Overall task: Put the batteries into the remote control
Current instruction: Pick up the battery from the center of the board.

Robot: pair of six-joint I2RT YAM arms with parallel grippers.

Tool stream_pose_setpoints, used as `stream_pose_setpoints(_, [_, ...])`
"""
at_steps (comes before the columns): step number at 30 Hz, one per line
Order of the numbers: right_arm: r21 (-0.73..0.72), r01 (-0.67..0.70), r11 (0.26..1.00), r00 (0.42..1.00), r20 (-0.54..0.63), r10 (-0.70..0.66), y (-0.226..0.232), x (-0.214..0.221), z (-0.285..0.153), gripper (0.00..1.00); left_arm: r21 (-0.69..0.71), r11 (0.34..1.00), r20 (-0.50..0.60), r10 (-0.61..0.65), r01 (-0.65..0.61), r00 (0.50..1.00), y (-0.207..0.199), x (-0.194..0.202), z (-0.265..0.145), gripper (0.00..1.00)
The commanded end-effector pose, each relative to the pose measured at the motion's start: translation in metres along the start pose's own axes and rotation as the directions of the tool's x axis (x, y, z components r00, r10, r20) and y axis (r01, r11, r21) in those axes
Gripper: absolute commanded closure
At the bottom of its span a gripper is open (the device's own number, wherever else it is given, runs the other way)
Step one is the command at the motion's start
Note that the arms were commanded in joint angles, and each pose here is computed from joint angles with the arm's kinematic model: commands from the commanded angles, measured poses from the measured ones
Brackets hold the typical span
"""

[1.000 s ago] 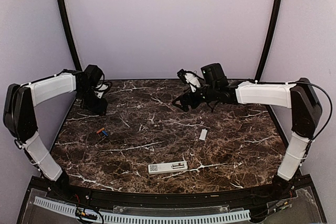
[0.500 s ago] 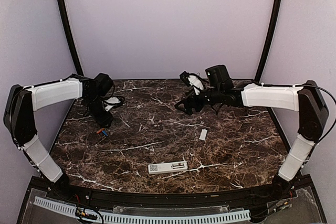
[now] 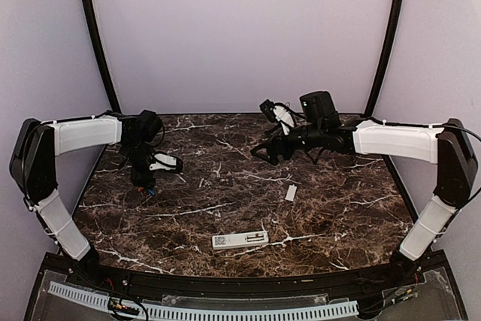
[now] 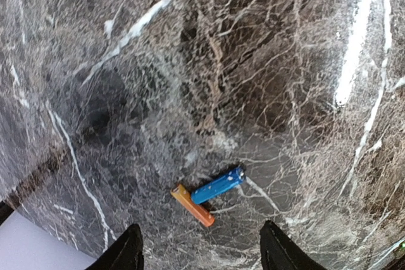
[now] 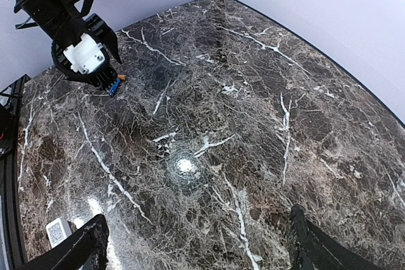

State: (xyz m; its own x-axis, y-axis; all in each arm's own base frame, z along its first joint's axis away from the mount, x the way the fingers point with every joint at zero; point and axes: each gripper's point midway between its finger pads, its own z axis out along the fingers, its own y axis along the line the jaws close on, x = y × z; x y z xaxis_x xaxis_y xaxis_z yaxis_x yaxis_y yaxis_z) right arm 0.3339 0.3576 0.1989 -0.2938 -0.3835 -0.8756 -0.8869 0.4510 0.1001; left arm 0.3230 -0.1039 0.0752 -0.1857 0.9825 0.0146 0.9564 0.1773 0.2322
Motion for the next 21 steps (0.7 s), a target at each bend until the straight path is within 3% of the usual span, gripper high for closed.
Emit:
stream_pose_setpoints(1, [-0.004, 0.021, 1.0, 0.999, 0.029, -0.02, 0.002, -0.007, -0.004, 0.05, 0.088, 0.989, 0.057, 0.117, -0.122, 0.991, -0.019, -0.01, 0.019, 0.38])
stream_pose_setpoints(7, [0.0, 0.013, 1.0, 1.0, 0.004, -0.013, 0.0, 0.0, -0.001, 0.05, 0.162, 0.975, 0.008, 0.152, -0.152, 0.988, -0.036, 0.003, 0.034, 0.39])
stream_pose_setpoints(21, [-0.005, 0.011, 1.0, 1.0, -0.009, -0.012, 0.001, 0.003, -0.001, 0.04, 0.171, 0.967, -0.032, 0.196, -0.188, 0.98, -0.031, 0.013, 0.054, 0.44])
